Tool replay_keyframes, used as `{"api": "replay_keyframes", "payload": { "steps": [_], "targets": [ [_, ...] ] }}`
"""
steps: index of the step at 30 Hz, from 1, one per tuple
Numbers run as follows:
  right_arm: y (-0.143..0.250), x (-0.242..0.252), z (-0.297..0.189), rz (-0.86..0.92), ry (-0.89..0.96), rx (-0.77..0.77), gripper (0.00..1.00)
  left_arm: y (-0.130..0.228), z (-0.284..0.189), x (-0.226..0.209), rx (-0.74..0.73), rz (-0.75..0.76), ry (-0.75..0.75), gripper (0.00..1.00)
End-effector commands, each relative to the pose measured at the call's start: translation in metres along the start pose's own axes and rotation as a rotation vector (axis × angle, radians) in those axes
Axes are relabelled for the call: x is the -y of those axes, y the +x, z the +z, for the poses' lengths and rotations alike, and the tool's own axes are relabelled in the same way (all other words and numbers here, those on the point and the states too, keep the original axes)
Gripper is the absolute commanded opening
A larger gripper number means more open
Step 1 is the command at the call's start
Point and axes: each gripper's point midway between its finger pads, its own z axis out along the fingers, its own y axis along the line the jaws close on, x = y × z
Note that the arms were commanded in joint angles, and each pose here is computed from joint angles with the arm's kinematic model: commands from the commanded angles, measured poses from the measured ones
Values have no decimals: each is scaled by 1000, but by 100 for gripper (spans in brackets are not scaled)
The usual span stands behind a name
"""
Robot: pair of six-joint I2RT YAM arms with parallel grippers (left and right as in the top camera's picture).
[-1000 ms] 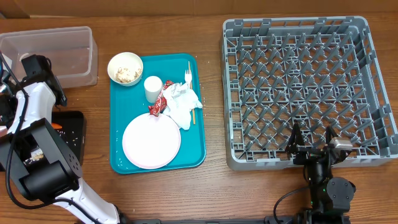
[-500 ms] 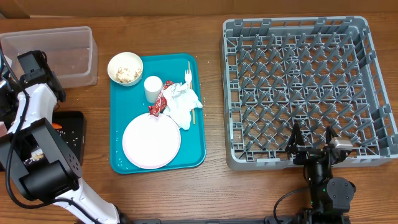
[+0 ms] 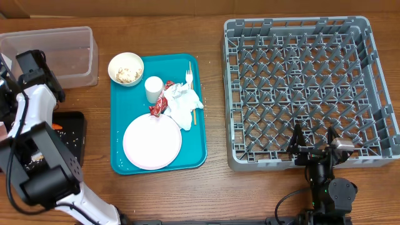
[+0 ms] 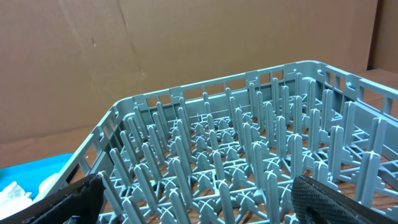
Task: Sort waste into correct bins and load items into the dishwasher rack
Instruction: 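Carry the bowl over the black tray and tip out the rice, then set the emptied bowl back down on the teal tray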
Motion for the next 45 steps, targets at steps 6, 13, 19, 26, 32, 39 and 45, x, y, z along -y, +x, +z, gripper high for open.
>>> {"api": "replay_keyframes", "payload": {
  "steps": [6, 13, 19, 26, 32, 39, 45],
  "targets": [
    [1, 3, 0, -4, 12, 9, 100, 6, -62, -30, 97, -427, 693, 4],
    [1, 3, 0, -4, 12, 9, 100, 11, -173, -33, 83, -590, 1388, 4],
    [1, 3, 0, -4, 12, 10, 100, 43, -271, -33, 134, -378, 1682, 4],
    [1, 3, 0, -4, 12, 9, 100, 60, -317, 8, 49, -295, 1663, 4],
    [1, 3, 0, -4, 12, 9, 100, 55, -322, 58, -32, -281, 1579, 4],
    [1, 3, 0, -4, 12, 10, 100, 50, -290, 67, -9, -315, 1382, 4],
    [1, 3, 0, -4, 12, 9, 100, 48, -287, 66, -11, -324, 1373, 4]
  ]
}}
